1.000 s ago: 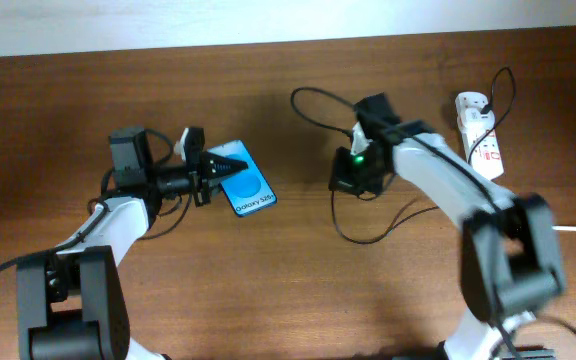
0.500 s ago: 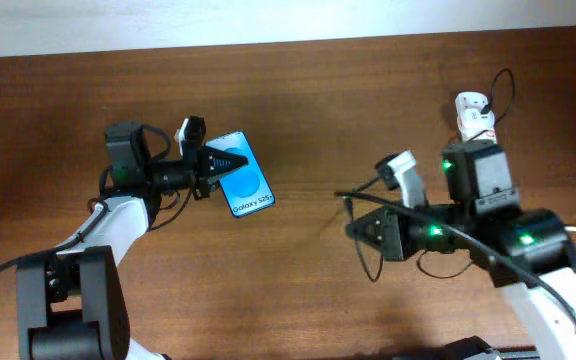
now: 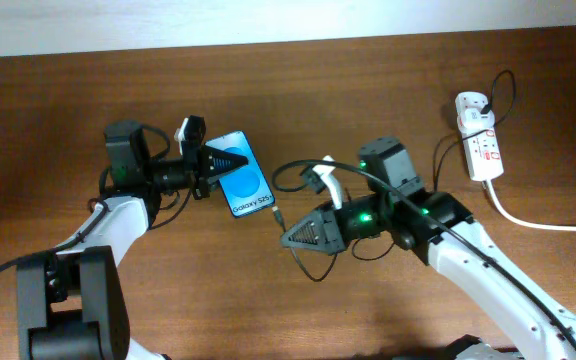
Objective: Plug charger to phone and switch on socket
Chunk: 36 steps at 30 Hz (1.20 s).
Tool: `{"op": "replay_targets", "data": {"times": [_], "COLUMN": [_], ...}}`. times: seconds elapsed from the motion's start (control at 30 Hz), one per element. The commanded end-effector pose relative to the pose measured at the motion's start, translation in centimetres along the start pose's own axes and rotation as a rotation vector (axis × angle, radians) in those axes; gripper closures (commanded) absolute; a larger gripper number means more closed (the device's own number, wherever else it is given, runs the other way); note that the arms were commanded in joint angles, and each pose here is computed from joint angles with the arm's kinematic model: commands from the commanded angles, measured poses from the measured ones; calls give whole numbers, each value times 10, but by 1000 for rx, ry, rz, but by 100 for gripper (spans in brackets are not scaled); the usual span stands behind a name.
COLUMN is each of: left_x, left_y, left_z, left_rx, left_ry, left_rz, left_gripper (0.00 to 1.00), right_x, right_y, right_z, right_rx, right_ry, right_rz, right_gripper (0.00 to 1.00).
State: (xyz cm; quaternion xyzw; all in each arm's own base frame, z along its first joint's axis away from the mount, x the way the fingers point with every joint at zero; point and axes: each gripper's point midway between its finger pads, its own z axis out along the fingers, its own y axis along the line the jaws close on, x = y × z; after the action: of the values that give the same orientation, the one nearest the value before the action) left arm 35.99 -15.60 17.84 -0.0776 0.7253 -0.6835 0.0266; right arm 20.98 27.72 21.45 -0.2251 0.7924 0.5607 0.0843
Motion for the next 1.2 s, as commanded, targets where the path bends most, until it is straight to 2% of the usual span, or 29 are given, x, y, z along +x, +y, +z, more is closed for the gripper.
{"op": "replay_targets", "data": {"times": [0.0,0.23,0.73,1.03,1.17], "left_x": [2,1,-9,10,8], "left_y": [-13,-16,-11,-16,-16], "left_z": [-2,-3,-2,11,8], "left_rx": [17,21,-8,20,21], "left_ry": [18,17,-44,58,51], "left_rz": [48,77,76,57,57], "left_gripper": [100,100,100,100,100], "right_x": [-4,-3,4,-1,3], "right_y": [-11,-30,-20,-21,-24], "right_z": [15,34,34,35,34], "right_rx": [65,81,18,29,40], "right_ry": [-11,17,63,42,53], "right_rz": [132,283,223,193,218], "right_gripper": [96,96,96,96,96]}}
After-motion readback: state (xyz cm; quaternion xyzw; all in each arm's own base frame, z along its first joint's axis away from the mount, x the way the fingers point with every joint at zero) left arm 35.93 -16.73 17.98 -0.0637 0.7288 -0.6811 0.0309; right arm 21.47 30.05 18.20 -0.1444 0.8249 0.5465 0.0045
